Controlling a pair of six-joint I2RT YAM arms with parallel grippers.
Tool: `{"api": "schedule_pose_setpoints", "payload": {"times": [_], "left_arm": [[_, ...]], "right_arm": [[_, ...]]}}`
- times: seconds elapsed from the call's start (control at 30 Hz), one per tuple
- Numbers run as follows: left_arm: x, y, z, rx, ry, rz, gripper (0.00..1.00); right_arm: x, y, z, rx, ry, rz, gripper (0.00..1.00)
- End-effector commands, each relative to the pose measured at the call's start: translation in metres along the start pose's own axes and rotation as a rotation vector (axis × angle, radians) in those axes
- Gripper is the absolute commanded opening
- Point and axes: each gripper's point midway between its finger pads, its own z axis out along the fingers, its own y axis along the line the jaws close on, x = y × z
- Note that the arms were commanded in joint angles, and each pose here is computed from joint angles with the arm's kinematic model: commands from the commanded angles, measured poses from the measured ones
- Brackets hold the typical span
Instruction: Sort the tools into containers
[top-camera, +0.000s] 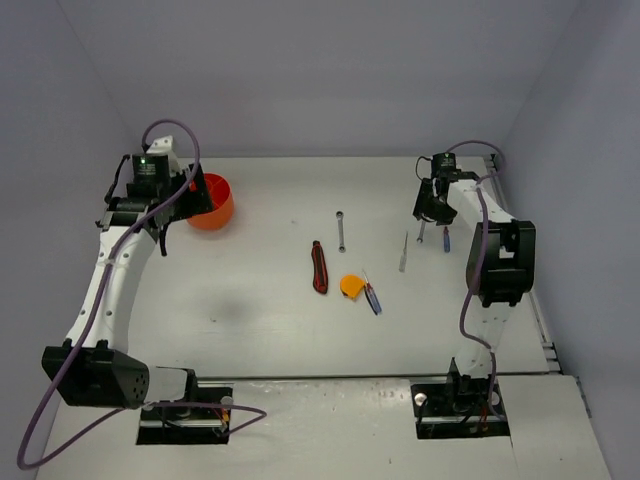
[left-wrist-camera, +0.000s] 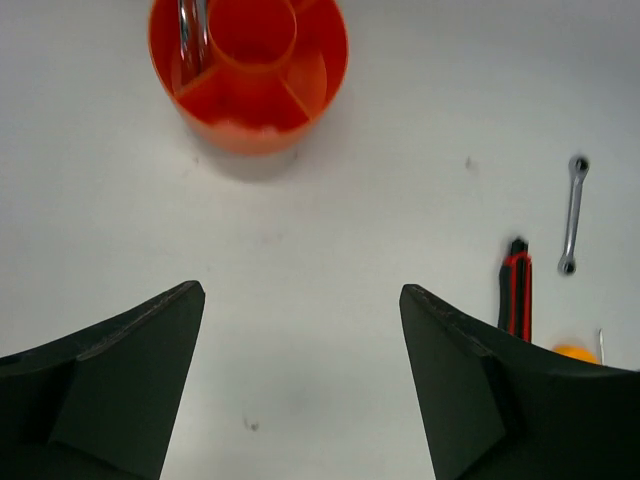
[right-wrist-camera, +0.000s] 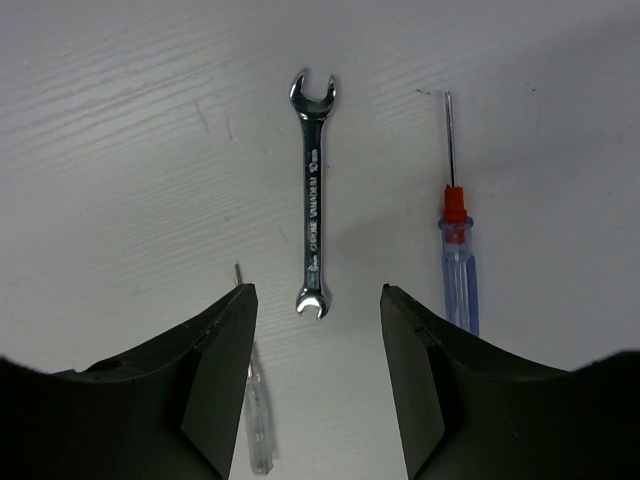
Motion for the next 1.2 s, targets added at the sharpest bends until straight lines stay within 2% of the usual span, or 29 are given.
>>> {"api": "schedule_pose_setpoints", "payload": {"times": [0.0, 0.3, 0.63, 1.0, 1.07, 1.17], "left_arm": [[0.021, -0.012, -0.030, 0.054, 0.000, 0.051, 0.77], [0.057, -0.008, -0.037, 0.068, 0.046, 0.066, 0.77], [0.060, -0.010, -0.035, 0.074, 0.056, 0.087, 0.77], [0.054, -0.017, -0.030, 0.087, 0.064, 0.096, 0.77], [0.055, -0.018, -0.029, 0.091, 0.068, 0.094, 0.77], [0.056, -0.024, -0.028, 0.116, 0.079, 0.097, 0.77]], "right_arm": [[-0.018, 0.001, 0.007, -0.015, -0.013, 0.011, 0.47], [-0.016, 0.012, 0.033, -0.053, 0.038, 0.012, 0.36], [-0.003, 0.002, 0.046, 0.010, 0.077, 0.012, 0.21], [0.027, -0.007, 0.045, 0.077, 0.154, -0.051, 0.18], [0.033, -0.005, 0.047, 0.066, 0.175, -0.057, 0.15], [0.040, 0.000, 0.049, 0.035, 0.195, -0.068, 0.01]]}}
